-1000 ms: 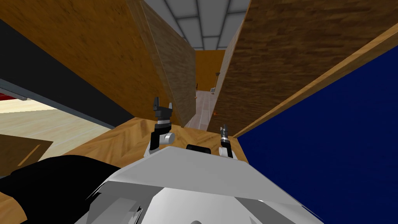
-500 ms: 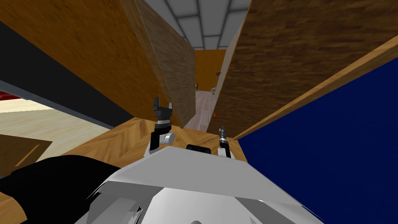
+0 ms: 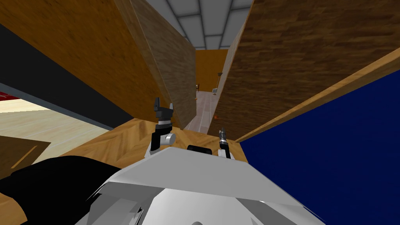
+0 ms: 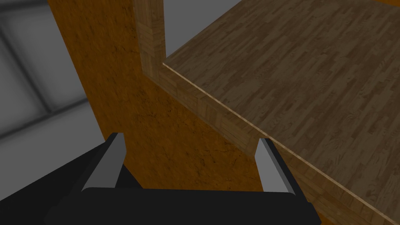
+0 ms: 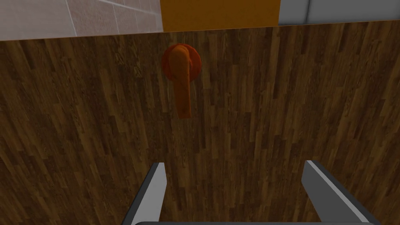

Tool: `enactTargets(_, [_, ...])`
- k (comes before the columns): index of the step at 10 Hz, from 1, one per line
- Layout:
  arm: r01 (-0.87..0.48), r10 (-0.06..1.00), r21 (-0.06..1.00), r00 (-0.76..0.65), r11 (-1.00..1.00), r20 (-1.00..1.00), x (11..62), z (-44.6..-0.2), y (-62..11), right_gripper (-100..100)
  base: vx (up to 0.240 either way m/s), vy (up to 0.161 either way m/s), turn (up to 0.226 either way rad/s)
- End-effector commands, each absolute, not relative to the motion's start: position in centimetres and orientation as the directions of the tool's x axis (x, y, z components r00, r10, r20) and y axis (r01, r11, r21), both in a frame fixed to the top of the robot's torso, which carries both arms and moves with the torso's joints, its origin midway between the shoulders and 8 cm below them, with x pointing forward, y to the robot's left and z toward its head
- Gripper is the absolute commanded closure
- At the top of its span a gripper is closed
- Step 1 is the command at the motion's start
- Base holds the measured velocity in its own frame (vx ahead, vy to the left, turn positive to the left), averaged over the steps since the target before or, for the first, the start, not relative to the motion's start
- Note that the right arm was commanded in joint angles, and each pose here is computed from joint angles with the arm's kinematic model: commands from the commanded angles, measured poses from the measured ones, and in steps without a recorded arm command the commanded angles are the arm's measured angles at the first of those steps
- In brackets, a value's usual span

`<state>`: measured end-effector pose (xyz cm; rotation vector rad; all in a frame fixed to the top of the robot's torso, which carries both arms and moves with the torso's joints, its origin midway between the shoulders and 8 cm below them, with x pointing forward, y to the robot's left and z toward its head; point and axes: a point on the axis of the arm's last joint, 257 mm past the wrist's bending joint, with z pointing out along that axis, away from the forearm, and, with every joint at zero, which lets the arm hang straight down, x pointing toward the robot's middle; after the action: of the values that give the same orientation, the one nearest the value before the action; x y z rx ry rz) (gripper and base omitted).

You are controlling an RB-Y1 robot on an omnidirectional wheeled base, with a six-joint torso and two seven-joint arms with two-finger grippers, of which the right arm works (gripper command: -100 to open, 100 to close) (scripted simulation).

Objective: Push the door open

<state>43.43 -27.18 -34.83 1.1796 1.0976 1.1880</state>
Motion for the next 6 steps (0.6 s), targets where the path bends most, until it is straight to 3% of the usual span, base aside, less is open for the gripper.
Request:
enactTargets(1, [-0.059, 0.997, 0.998, 0.073, 0.008, -0.003, 43.2, -36.0, -26.8, -100, 0.120, -0.051, 0.027])
enactTargets(6, [-0.020, 0.998, 1.000, 0.070, 0.004, -0.002, 42.8, -38.1, -26.0, -100, 0.104, -0.033, 0.015])
